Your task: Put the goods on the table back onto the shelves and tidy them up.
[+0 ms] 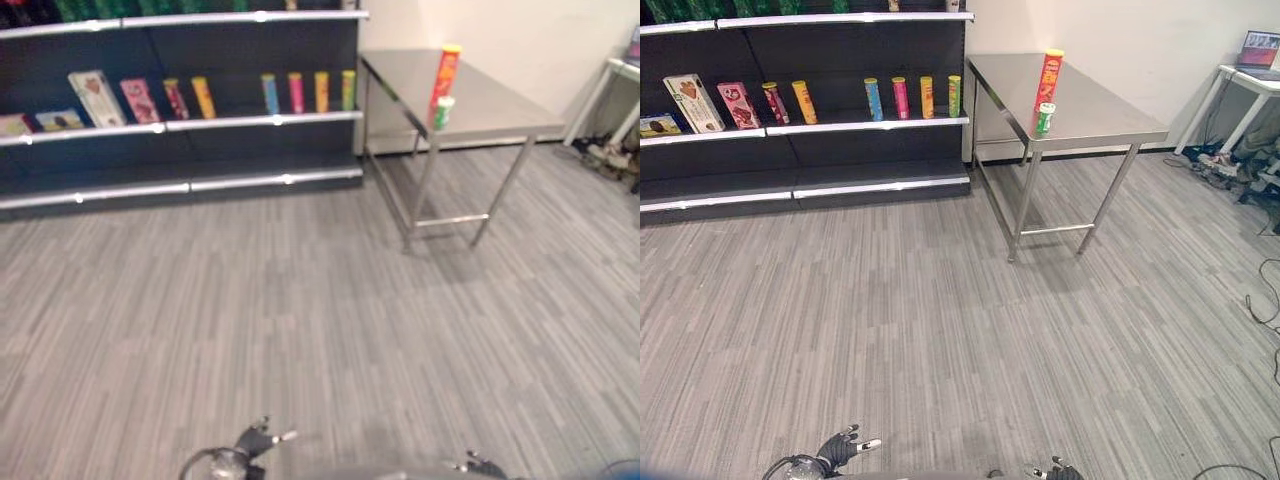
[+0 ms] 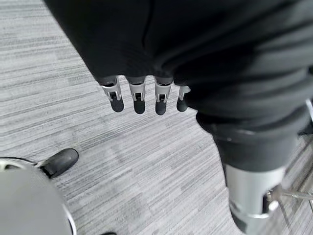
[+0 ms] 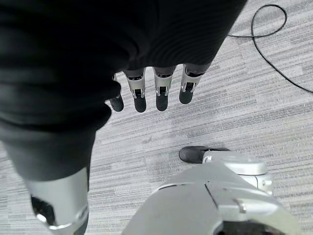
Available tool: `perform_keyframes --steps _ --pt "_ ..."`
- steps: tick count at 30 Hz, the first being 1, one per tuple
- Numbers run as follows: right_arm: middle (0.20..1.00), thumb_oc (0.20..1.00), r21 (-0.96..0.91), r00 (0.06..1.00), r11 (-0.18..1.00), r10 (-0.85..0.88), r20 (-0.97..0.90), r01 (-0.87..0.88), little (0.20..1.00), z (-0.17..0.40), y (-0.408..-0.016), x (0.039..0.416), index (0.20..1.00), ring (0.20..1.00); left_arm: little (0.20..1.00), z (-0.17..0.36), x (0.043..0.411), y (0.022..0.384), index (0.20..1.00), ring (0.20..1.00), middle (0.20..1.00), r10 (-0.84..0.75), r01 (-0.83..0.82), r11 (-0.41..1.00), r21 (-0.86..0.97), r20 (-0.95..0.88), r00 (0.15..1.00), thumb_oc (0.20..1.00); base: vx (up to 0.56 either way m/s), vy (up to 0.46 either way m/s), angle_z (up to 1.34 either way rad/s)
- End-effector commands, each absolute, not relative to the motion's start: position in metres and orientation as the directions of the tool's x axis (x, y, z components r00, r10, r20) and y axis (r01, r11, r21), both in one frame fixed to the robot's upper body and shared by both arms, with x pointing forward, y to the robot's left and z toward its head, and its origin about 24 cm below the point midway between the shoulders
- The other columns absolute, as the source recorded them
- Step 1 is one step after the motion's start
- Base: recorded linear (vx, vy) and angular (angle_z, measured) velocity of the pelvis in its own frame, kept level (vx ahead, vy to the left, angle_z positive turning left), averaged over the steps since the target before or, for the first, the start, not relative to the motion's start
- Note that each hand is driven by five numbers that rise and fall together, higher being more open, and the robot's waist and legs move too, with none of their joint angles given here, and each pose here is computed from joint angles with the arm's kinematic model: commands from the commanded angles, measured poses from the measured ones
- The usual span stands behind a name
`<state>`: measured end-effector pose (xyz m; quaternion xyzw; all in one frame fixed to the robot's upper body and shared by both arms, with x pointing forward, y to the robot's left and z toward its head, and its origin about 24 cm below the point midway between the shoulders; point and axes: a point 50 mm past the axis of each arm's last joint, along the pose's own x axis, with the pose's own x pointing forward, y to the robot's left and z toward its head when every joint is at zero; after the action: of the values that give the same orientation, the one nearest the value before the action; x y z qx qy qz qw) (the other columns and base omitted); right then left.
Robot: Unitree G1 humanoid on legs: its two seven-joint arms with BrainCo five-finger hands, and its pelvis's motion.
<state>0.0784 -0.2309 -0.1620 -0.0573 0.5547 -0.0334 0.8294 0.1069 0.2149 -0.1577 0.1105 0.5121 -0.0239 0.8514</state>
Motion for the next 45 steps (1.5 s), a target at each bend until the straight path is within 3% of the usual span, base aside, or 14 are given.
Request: perform_keyframes --steps 1,17,25,45 --pt "1.000 1.000 -0.158 0.428 0.986 -0.119 -0.896 -0.057 1.000 -0.155 -0.237 0.105 1.000 1.000 1.000 -0.151 0.130 0.220 1.000 1.000 1.000 0.093 0.152 0.968 0.201 -0.845 0.526 1.000 0.21 0.202 -0.58" --pt "1.000 1.000 -0.168 0.352 0.984 -0.138 -0.926 -0.057 1.000 -0.160 -0.247 0.076 1.000 1.000 1.000 -0.149 0.142 0.207 1.000 1.000 1.000 0.053 0.175 0.968 0.179 -0.830 0.555 1.000 0.33 -0.124 0.19" --pt "1.000 1.000 -0.222 0.413 0.974 -0.220 -0.884 0.045 1.000 -0.147 -0.275 0.089 1.000 1.000 1.000 -0.144 0.156 0.198 1.000 1.000 1.000 0.014 0.190 0.969 0.156 -0.808 0.589 1.000 0.40 -0.411 0.39" --pt "1.000 1.000 -0.185 0.423 0.978 -0.126 -0.897 -0.101 1.000 -0.154 -0.247 0.097 1.000 1.000 1.000 -0.158 0.112 0.210 1.000 1.000 1.000 0.081 0.110 0.982 0.153 -0.869 0.488 1.000 0.41 -0.003 -0.43"
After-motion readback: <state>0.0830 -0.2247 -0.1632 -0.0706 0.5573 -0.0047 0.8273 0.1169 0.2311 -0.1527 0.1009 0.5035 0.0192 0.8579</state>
